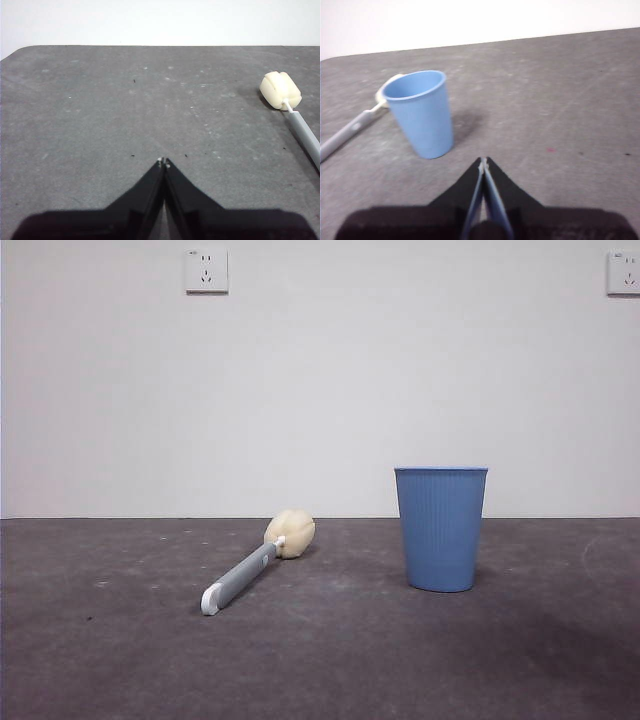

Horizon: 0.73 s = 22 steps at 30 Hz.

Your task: Pick up the cup brush,pick up the cup,insert the brush into the cup,clean the cup,put the cup brush back,put the cup back to the fixed position on the table

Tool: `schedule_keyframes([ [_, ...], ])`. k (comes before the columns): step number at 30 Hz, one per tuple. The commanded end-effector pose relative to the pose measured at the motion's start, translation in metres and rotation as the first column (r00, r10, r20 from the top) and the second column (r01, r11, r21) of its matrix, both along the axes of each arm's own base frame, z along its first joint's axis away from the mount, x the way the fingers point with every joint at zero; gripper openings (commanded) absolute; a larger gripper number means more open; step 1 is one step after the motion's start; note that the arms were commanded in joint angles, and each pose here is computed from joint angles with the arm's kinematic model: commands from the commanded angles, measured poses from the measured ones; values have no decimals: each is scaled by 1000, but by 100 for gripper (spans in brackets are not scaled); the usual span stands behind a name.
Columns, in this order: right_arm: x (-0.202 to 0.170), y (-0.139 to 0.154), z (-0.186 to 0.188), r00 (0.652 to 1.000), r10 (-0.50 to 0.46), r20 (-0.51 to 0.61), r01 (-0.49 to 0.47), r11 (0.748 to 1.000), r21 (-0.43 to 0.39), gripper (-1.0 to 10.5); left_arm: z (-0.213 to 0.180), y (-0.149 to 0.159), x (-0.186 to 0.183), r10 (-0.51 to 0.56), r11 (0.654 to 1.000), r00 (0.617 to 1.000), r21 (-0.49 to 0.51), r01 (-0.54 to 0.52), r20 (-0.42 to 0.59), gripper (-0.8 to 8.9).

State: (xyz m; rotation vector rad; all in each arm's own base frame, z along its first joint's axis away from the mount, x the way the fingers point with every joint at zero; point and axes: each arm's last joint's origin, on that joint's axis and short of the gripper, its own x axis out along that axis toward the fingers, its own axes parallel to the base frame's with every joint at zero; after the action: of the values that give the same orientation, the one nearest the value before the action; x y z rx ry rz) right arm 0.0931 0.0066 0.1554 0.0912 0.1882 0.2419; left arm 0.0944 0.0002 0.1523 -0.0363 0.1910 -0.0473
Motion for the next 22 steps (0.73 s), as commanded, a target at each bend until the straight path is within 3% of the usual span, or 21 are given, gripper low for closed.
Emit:
schedule_keyframes([
  [1,1,-1,-5,999,-48,-10,48,999,-1,2,-4,0,0,-1,1000,1000,-7,1,-12,-3],
  [6,1,-1,-5,994,-107,-11,107,994,-15,2,-4,0,0,-2,1000,1000,-7,2,-12,-3],
  [22,1,-1,-5,994,-106,-17,106,994,-16,2,-4,0,0,-2,1000,1000,-8,2,-12,-3],
])
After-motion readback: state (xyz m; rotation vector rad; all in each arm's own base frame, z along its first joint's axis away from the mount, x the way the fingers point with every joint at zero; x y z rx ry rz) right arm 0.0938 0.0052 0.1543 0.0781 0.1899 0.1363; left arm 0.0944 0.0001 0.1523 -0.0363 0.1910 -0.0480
